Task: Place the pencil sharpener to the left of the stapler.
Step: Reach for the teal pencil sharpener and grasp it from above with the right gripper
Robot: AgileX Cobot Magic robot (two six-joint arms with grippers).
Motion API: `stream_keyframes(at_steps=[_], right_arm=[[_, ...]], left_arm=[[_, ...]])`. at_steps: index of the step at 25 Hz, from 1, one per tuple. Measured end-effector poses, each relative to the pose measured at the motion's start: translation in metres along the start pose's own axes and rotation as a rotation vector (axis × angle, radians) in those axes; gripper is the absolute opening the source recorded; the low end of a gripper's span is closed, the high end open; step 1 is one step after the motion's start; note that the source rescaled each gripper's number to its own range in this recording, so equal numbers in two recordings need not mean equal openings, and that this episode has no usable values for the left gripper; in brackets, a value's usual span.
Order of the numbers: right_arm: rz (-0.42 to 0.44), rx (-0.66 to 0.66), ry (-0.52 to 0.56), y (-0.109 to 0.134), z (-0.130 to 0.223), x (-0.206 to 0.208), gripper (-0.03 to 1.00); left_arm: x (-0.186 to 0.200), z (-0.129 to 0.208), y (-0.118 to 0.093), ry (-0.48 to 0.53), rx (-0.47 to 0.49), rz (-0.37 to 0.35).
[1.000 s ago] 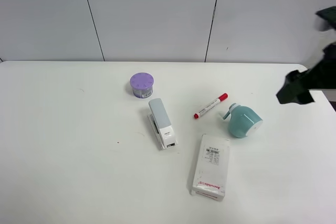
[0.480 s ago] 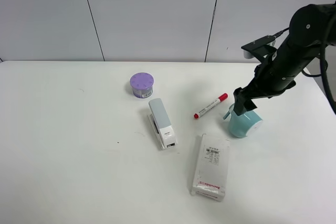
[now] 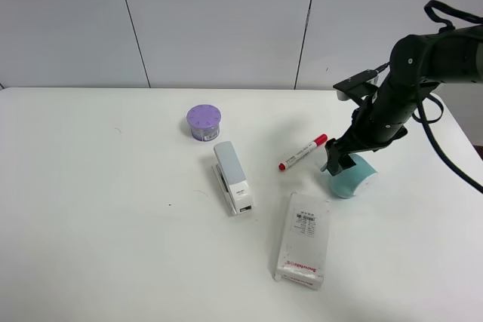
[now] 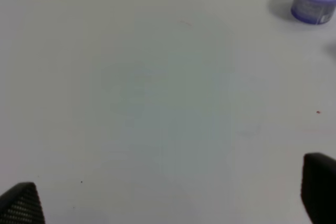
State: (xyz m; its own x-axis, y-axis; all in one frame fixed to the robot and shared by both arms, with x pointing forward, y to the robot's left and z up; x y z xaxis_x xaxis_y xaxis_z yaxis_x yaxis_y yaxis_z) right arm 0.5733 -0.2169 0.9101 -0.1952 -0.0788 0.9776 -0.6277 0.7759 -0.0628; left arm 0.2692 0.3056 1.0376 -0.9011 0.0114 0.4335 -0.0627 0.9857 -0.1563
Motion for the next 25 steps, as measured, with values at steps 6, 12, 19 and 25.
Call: stream_keyframes(at_steps=[6, 12, 19, 25], right_arm=[[-0.006, 0.005, 0.029, -0.001, 0.001, -0.016, 1.00], [-0.021, 0.003, 0.062, 0.000, 0.004, -0.029, 0.97], [-0.023, 0.006, 0.076, -0.001, 0.005, -0.043, 0.93], [-0.021, 0.007, 0.072, -0.001, 0.004, -0.047, 0.93]], left_arm=[[0.000, 0.000, 0.000, 0.000, 0.000, 0.000], [0.000, 0.000, 0.000, 0.000, 0.000, 0.000], [0.000, 0.000, 0.000, 0.000, 0.000, 0.000], [0.000, 0.000, 0.000, 0.000, 0.000, 0.000]])
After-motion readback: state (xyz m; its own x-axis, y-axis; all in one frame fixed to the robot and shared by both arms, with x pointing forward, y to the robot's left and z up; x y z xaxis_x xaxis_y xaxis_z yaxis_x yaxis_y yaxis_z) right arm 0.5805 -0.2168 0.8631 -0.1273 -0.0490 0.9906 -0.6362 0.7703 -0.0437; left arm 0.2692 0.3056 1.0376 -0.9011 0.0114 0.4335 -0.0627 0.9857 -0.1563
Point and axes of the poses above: a point on each arm's last joint axis where the gripper is mounted, x pointing back along that axis away from the gripper, y along the wrist's bending axis when the last joint is at zero, z = x × y, the point moved 4 cm from there along -x, pointing out along that axis toward the gripper, and after that the axes turned 11 degrees about x, right-handed, at the moved point
